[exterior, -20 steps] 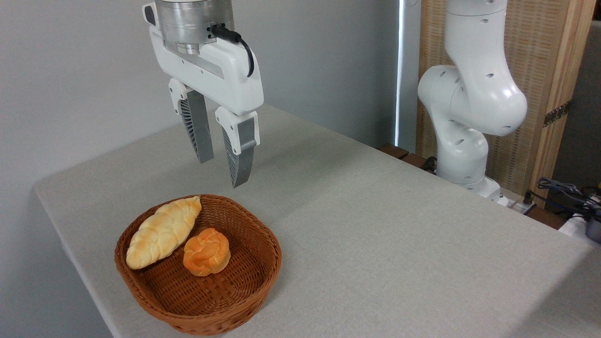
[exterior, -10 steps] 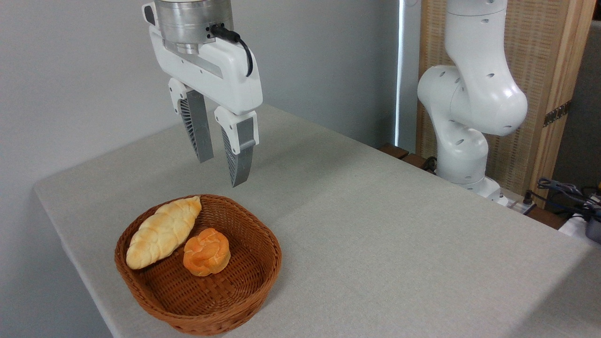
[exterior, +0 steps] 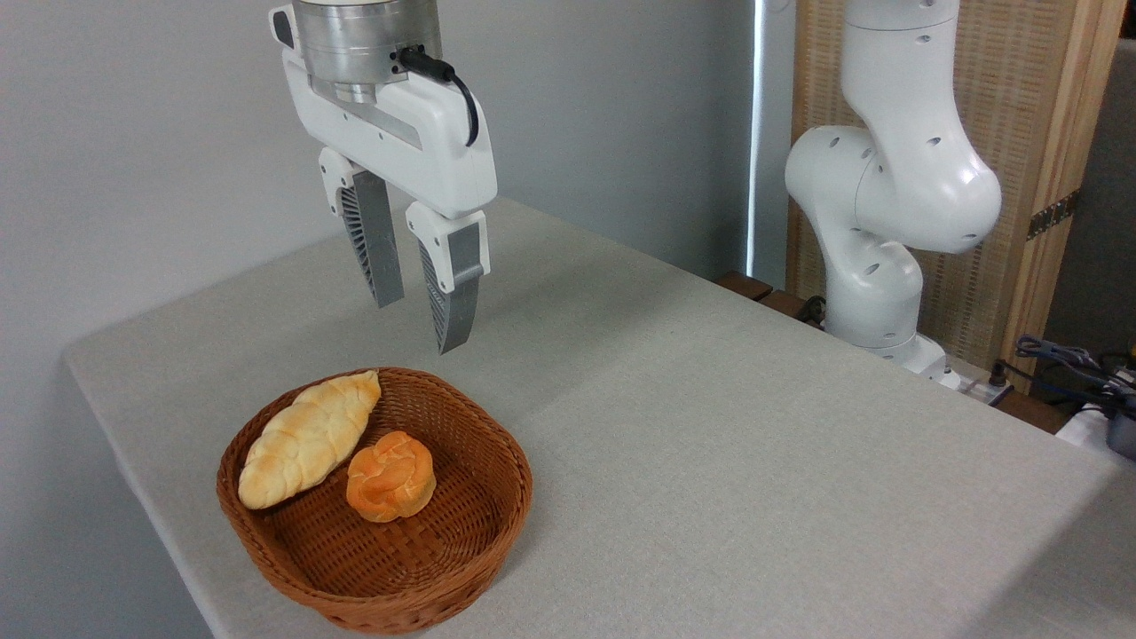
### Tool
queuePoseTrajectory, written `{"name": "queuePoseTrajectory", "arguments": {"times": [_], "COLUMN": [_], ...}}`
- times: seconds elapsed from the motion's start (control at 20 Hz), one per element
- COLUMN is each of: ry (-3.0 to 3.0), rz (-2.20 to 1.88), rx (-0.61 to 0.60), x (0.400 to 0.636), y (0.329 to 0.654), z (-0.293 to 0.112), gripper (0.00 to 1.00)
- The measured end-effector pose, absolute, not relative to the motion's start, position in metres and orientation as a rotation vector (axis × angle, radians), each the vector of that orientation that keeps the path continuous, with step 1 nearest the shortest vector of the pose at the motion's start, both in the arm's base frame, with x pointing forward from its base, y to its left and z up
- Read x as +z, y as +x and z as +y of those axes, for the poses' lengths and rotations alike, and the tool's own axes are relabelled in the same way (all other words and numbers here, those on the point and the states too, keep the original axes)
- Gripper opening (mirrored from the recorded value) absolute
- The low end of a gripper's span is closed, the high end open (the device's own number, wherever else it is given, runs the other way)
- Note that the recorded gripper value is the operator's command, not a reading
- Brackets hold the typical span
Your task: Put bread into the basket
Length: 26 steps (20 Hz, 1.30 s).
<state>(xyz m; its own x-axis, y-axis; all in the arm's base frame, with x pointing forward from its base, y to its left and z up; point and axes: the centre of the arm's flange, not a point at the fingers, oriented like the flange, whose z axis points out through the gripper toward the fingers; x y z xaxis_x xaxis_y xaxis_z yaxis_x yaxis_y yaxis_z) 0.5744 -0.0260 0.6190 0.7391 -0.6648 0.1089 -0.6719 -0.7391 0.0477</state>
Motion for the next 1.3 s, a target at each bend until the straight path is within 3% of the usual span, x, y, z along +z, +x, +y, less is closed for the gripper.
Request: {"name": "queuePoseTrajectory", "arguments": {"times": [1.3], "ry": [2.906], "rz": [-1.072], "rx": [0.100], "x": [0.616], "y": [0.575], "z": [-0.023], "gripper": [1.00]}}
